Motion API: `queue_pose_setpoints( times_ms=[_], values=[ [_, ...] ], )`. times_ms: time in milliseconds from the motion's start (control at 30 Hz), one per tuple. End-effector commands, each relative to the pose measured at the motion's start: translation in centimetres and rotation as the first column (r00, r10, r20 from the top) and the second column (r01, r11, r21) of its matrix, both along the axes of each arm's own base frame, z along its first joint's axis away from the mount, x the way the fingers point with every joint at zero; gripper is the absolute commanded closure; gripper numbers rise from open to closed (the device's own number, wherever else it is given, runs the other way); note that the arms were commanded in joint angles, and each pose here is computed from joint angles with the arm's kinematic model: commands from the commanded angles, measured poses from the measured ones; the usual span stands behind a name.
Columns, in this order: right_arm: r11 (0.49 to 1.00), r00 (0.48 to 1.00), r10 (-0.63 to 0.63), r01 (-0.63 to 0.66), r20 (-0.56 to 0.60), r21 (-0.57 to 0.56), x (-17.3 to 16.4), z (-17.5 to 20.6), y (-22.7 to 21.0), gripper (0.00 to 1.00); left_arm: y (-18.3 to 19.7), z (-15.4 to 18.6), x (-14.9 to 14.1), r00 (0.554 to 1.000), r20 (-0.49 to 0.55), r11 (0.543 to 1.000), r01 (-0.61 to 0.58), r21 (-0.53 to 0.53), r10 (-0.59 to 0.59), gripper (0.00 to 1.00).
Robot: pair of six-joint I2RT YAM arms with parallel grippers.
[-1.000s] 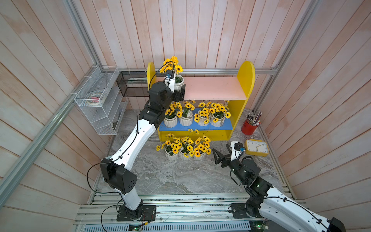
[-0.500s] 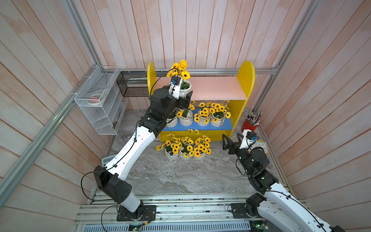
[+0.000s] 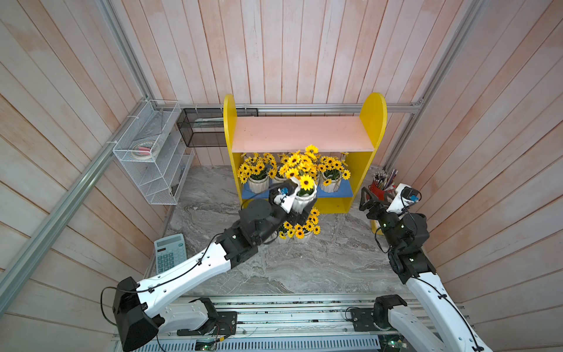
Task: Take the sunflower pots off the shelves
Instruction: Place the sunflower pot at the center of the board.
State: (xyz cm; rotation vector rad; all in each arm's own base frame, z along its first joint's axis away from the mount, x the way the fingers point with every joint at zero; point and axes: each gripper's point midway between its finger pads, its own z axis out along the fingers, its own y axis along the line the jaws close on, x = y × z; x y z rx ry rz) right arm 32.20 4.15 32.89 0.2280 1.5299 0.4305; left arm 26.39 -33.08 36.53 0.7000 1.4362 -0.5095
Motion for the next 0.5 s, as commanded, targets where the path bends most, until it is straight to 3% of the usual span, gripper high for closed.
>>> queue_pose_setpoints(
  times_ms=[0, 233, 467],
  values=[
    [0.998, 0.999, 0.045, -0.044, -0.016, 0.042, -0.1, 0.2, 0.1, 0.03, -0.3, -1.0, -2.9, 0.999, 0.044, 0.994, 0.01, -0.112, -0.005, 1.0],
    [0.997, 0.997, 0.059, -0.057, -0.044, 0.044, -0.9, -1.6, 0.1, 0.04, -3.3, -8.7, -8.1, 0.994, 0.072, 0.992, 0.09, -0.092, -0.084, 1.0],
    [0.997, 0.995, 0.066, -0.064, -0.07, 0.041, -1.5, -2.9, 0.2, 0.06, -6.6, -12.6, -9.4, 0.982, 0.096, 0.977, 0.175, -0.123, -0.164, 1.0]
  ],
)
